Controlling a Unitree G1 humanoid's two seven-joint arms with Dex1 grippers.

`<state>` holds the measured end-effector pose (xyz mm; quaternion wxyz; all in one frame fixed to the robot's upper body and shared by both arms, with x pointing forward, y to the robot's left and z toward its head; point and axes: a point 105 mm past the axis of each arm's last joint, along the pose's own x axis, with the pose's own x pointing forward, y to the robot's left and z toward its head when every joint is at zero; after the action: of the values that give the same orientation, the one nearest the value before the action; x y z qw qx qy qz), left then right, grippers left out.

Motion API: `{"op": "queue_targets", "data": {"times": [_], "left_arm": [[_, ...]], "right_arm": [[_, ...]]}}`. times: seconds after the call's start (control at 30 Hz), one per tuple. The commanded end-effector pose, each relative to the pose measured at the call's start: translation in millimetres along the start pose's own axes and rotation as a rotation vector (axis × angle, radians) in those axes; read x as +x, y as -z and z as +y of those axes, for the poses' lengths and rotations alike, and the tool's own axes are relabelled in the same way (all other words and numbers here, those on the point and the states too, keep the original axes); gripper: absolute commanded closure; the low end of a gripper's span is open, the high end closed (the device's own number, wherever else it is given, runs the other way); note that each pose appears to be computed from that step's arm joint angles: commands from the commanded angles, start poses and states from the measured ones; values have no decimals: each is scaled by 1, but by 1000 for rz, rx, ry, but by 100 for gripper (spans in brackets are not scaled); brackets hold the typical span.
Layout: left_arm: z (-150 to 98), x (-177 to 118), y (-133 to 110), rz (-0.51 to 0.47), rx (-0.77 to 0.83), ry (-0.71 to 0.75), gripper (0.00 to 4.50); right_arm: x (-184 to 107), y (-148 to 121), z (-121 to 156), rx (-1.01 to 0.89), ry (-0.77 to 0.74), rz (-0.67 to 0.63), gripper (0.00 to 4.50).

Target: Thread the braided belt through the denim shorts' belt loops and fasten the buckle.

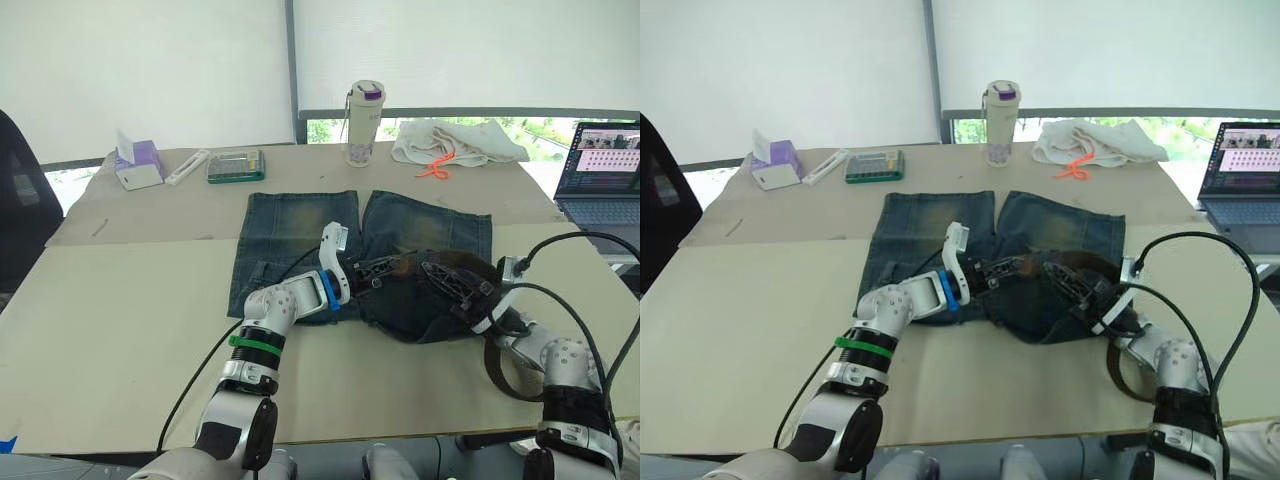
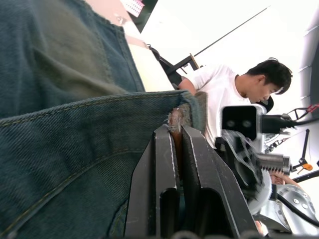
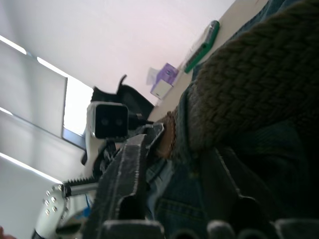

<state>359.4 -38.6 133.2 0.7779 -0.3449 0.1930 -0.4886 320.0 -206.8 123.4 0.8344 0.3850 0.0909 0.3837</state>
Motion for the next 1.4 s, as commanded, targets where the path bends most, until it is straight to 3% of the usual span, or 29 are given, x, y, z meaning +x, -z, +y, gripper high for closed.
{"op": "queue_targets", "data": {"times": [0.03,0.1,0.23,0.3,0.37,0.47,0.57,0.73,0.93,1.4], "left_arm": [[-10,3,-10,-39,68,19,450],[-7,-1,-12,-24,133,-1,450],[-5,-16,-17,8,248,-16,450],[-2,-23,-17,23,277,-27,450],[-1,-27,-18,27,283,-30,450],[4,-28,-15,51,312,-61,450],[7,-29,-15,62,337,-84,450],[17,-46,-24,27,342,-147,450],[23,-86,-47,-34,382,-225,450],[17,-168,-84,-103,467,-286,450]], "right_arm": [[-10,-15,24,-226,-35,46,130],[-15,-20,36,-281,-51,52,71],[-13,-24,68,-426,-93,94,71],[2,-8,88,-441,-157,140,71],[20,7,90,-465,-141,160,71],[43,45,69,-485,-72,226,71],[48,65,48,-548,10,292,71],[52,60,24,-566,124,229,71],[47,58,20,-542,140,204,71],[28,42,-10,-571,264,199,71]]}}
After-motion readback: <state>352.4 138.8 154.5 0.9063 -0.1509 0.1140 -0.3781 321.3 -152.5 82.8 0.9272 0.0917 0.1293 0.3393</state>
